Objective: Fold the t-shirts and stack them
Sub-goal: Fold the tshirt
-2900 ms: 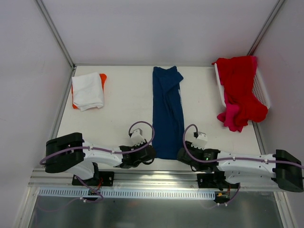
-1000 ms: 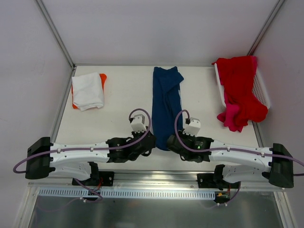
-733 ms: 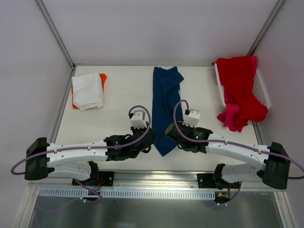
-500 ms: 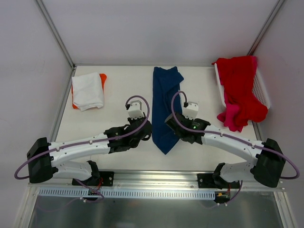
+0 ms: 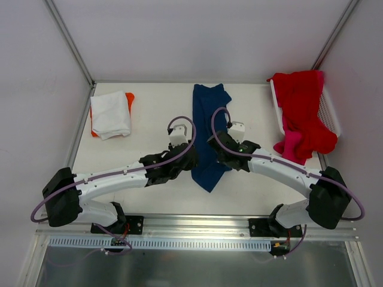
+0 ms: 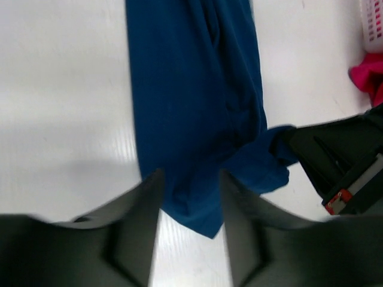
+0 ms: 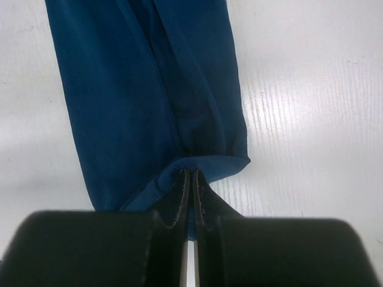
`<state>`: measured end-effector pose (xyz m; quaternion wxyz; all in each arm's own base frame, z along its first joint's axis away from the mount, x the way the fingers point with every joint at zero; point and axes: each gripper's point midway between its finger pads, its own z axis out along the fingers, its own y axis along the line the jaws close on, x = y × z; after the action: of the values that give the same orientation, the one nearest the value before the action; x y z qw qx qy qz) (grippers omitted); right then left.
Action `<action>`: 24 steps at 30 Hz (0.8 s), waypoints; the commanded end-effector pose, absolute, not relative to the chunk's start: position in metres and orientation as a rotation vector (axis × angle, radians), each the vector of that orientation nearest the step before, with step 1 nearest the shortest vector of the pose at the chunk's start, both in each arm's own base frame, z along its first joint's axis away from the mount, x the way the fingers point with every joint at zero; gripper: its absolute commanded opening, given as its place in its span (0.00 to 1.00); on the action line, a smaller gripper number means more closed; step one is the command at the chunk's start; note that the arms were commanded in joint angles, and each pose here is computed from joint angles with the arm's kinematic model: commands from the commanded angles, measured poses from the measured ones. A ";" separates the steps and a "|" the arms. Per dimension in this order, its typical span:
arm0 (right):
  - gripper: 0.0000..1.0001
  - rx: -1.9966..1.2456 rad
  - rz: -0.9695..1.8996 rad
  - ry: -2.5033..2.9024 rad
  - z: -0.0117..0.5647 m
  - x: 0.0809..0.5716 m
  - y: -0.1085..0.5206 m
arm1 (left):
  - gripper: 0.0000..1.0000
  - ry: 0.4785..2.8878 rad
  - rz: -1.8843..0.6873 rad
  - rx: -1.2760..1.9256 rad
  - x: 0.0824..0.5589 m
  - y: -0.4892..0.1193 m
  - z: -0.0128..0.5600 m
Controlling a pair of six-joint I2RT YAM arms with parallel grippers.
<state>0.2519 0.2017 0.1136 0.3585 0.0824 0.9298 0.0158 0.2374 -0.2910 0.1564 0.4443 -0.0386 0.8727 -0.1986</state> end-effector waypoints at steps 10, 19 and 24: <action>0.00 0.245 0.059 2.444 0.081 0.230 0.185 | 0.81 2.353 -0.886 -0.273 0.144 -0.305 0.065; 0.00 0.256 0.061 2.443 0.076 0.223 0.178 | 0.77 2.330 -0.969 -0.303 0.138 -0.318 0.064; 0.01 0.268 0.055 2.459 0.065 0.217 0.173 | 0.75 2.338 -0.979 -0.297 0.137 -0.326 0.063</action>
<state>0.2177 0.1736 0.0642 0.3230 0.0880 0.9422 0.0096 0.1374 -0.3102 0.0510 0.2929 -0.1051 0.8873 -0.3403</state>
